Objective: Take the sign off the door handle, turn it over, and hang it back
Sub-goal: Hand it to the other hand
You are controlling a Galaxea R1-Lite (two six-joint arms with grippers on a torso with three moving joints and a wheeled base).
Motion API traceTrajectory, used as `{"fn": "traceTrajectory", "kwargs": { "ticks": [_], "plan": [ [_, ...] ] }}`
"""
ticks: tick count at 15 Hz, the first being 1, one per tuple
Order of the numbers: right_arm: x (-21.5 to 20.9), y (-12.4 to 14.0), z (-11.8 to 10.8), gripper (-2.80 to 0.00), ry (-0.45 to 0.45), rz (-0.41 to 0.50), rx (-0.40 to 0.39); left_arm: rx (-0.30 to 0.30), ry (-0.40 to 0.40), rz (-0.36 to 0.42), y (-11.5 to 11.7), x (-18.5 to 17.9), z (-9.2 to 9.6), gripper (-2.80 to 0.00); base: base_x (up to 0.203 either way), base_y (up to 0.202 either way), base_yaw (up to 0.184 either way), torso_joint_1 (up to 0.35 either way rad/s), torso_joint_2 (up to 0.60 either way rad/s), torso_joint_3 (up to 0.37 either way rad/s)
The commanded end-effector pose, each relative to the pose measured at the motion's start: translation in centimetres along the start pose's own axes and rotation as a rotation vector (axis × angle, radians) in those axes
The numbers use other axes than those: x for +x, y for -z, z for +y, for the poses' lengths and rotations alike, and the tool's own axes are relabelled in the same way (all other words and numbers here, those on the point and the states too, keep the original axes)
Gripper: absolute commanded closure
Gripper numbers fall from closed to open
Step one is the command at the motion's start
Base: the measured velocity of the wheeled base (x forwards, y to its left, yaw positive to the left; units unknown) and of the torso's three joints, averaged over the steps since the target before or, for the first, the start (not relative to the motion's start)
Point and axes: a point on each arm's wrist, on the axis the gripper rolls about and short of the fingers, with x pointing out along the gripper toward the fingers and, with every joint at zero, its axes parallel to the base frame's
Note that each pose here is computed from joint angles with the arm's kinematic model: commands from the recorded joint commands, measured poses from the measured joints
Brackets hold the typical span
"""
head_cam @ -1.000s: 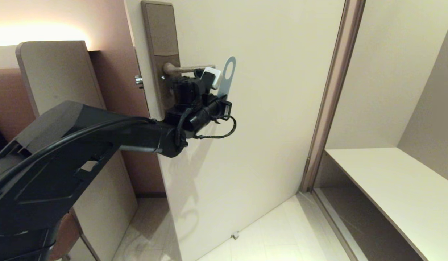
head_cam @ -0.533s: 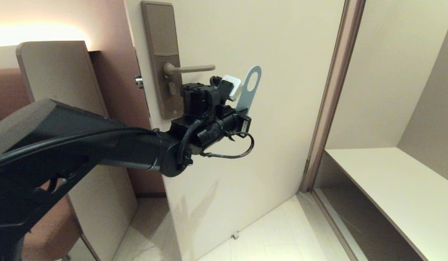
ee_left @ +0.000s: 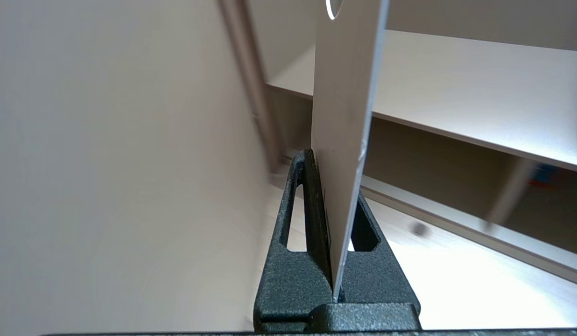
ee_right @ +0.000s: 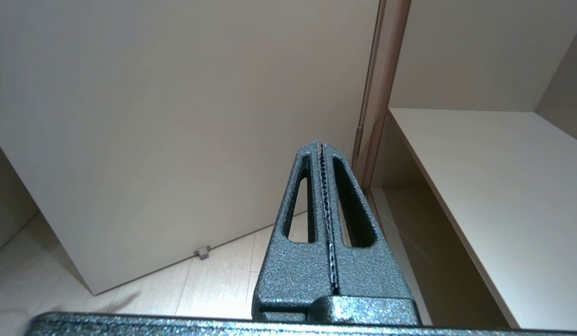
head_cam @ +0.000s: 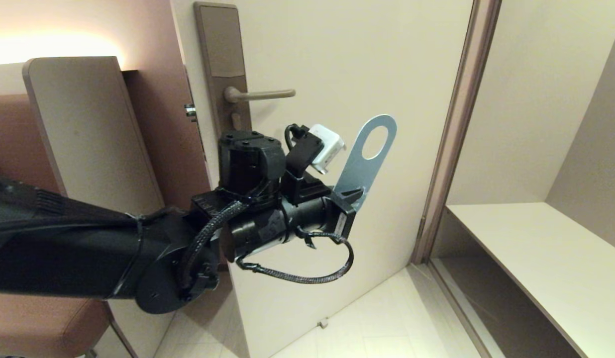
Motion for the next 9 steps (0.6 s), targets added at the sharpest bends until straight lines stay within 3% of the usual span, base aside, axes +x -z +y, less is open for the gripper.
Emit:
{"fn": "traceTrajectory", "kwargs": {
  "ticks": [1,5,7,9],
  "plan": [
    [0.0,0.0,0.0,0.0,0.0,0.0,0.0,-0.043,0.047,-0.019,-0.7,-3.9,-0.4,0.0,0.0,0.0,0.0,0.0,0.0,0.0],
    [0.0,0.0,0.0,0.0,0.0,0.0,0.0,-0.15,0.186,0.0,0.3,-8.6,-0.3,0.0,0.0,0.0,0.0,0.0,0.0,0.0],
    [0.0,0.0,0.0,0.0,0.0,0.0,0.0,-0.171,0.226,0.007,0.8,-9.9,-0.3,0.0,0.0,0.0,0.0,0.0,0.0,0.0],
    [0.0,0.0,0.0,0.0,0.0,0.0,0.0,-0.233,0.276,0.013,0.9,-10.6,-0.4,0.0,0.0,0.0,0.0,0.0,0.0,0.0]
  ]
}}
